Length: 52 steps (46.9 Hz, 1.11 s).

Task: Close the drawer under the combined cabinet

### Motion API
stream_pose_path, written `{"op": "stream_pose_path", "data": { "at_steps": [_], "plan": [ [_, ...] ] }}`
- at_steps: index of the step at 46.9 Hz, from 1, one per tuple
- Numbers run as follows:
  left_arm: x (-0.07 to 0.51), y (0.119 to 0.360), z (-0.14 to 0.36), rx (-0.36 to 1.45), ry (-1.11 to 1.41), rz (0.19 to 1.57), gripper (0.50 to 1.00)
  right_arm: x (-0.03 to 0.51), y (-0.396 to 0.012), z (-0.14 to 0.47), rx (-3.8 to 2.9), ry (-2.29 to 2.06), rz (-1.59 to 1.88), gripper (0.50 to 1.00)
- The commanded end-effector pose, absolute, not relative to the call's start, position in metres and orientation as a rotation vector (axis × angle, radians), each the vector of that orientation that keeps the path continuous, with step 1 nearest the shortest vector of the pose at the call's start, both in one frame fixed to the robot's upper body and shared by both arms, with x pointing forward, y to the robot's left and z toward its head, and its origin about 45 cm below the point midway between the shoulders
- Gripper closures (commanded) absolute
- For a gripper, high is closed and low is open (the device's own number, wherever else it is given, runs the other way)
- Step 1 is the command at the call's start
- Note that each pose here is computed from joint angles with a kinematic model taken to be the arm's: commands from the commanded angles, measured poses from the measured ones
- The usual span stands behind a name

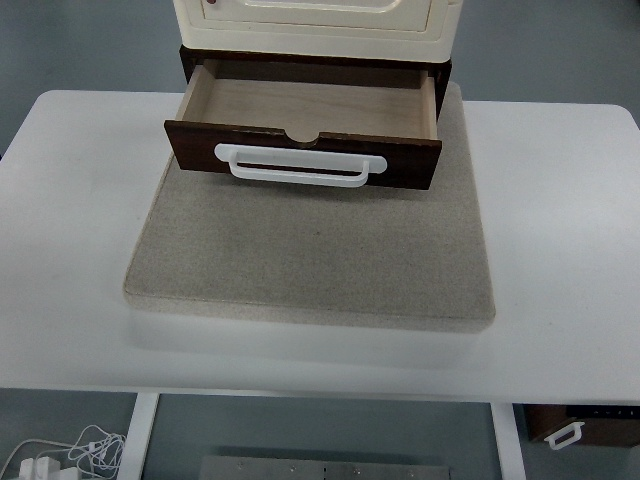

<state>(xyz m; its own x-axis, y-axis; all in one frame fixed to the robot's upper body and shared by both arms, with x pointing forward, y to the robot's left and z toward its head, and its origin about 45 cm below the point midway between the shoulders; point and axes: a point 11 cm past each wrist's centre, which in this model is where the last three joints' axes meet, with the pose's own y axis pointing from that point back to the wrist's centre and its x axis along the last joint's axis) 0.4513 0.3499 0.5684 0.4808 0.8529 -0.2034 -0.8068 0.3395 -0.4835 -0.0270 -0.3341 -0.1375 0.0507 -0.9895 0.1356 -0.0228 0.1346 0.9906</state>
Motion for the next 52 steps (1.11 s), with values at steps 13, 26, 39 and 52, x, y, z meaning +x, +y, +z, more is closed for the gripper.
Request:
{"op": "stream_pose_path", "data": {
  "at_steps": [13, 26, 39, 52],
  "plan": [
    [0.436, 0.287, 0.561, -0.401, -0.132, 0.926, 0.504, -0.027, -0.334, -0.137, 1.147, -1.246, -1.062, 0.548],
    [0.409, 0.22, 0.537, -0.214, -0.221, 0.745, 0.504, -0.027, -0.334, -0.137, 1.147, -1.246, -1.062, 0.548],
    [0.384, 0.175, 0.499, -0.035, -0.251, 0.59, 0.504, -0.027, -0.334, -0.137, 1.147, -1.246, -1.062, 0.548],
    [0.359, 0.15, 0.45, 0.206, -0.308, 0.425, 0.504, -0.027, -0.334, -0.137, 1.147, -1.246, -1.062, 0.548]
  ]
}}
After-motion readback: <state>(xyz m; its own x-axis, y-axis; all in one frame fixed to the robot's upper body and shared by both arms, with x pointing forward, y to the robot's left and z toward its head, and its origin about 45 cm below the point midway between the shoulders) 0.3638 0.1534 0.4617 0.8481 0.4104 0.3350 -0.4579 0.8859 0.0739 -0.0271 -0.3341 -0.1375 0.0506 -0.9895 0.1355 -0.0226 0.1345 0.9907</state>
